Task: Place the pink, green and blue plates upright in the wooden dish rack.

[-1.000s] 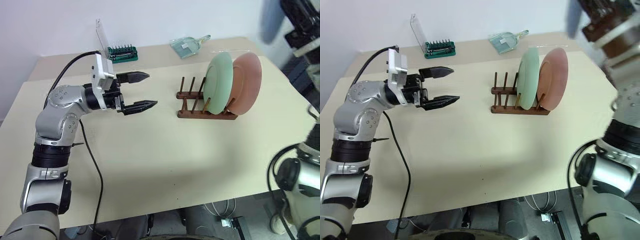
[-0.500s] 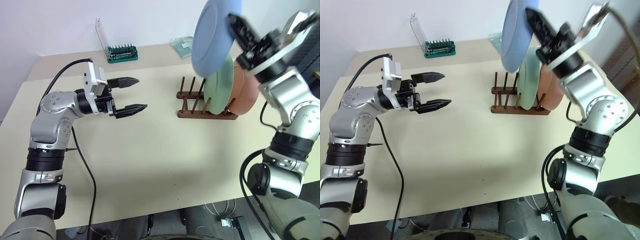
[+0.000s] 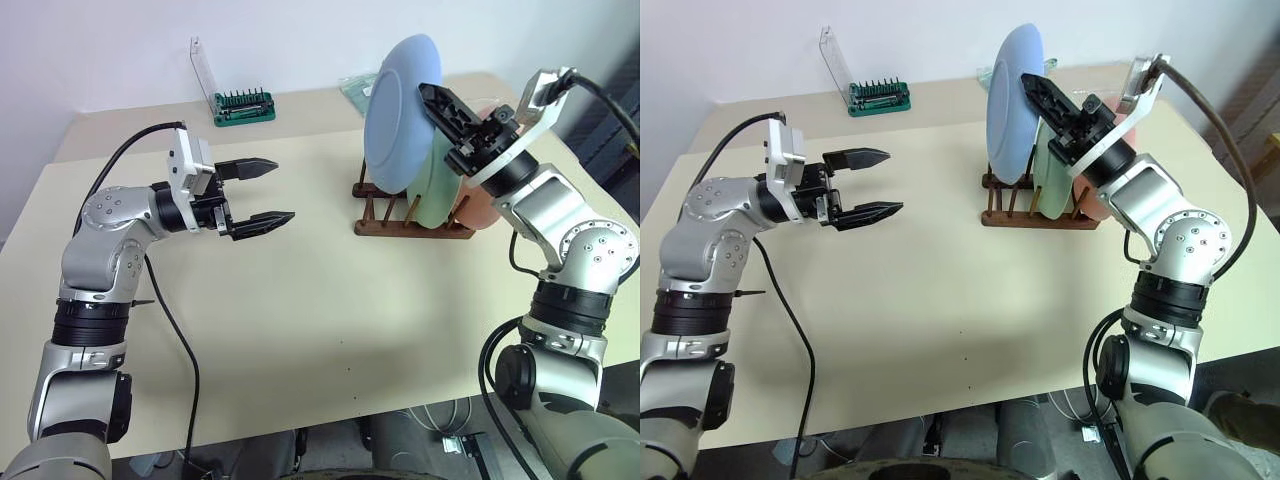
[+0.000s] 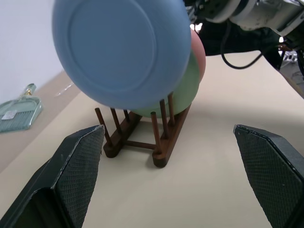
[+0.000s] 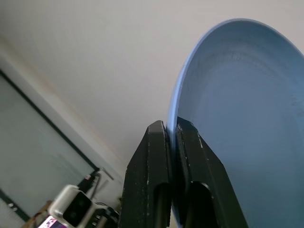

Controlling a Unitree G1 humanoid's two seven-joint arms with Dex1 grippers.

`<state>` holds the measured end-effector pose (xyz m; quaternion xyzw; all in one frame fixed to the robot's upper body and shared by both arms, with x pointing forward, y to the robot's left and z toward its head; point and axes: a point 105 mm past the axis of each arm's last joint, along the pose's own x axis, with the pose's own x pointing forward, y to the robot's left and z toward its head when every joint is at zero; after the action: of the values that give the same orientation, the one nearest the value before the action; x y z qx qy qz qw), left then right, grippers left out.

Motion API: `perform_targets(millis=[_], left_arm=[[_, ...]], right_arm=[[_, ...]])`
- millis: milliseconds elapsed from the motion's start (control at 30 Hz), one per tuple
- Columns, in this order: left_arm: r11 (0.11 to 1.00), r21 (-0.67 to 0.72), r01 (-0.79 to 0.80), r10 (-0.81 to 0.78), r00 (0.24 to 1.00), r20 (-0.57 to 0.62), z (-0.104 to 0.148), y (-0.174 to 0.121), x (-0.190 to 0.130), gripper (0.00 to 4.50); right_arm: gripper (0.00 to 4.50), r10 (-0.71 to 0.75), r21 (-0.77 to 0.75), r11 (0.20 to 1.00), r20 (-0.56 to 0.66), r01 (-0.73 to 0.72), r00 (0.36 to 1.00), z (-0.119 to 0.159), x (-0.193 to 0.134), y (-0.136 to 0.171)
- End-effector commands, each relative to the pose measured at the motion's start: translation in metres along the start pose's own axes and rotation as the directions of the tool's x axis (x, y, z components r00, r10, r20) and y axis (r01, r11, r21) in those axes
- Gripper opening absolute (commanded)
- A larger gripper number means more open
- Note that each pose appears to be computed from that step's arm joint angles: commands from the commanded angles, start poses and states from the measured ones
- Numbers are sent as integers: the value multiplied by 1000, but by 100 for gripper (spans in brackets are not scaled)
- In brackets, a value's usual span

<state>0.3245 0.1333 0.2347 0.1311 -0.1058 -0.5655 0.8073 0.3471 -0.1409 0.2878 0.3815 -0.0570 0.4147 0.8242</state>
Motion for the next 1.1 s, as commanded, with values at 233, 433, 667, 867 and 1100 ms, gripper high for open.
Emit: perform_targets(millis=[233,433,667,867,1100], left_arm=[[998,59,13,-13,1000,13,13,-2,0,450],[998,61,13,-13,1000,8,13,-4,0,450],[998,62,11,-11,1000,6,13,-4,0,450],[998,61,14,-14,1000,7,13,-5,1,450],[998,65,17,-18,1000,15,13,-4,4,450]], right_arm=[[2,25,-59,998,44,-22,999,8,-1,11],[2,15,-136,991,-13,-17,1000,-7,-5,6],[245,9,-138,990,20,-6,1000,1,-4,3],[446,56,-245,969,55,-41,997,13,-1,19],[446,235,-483,868,203,-112,950,52,-11,58]])
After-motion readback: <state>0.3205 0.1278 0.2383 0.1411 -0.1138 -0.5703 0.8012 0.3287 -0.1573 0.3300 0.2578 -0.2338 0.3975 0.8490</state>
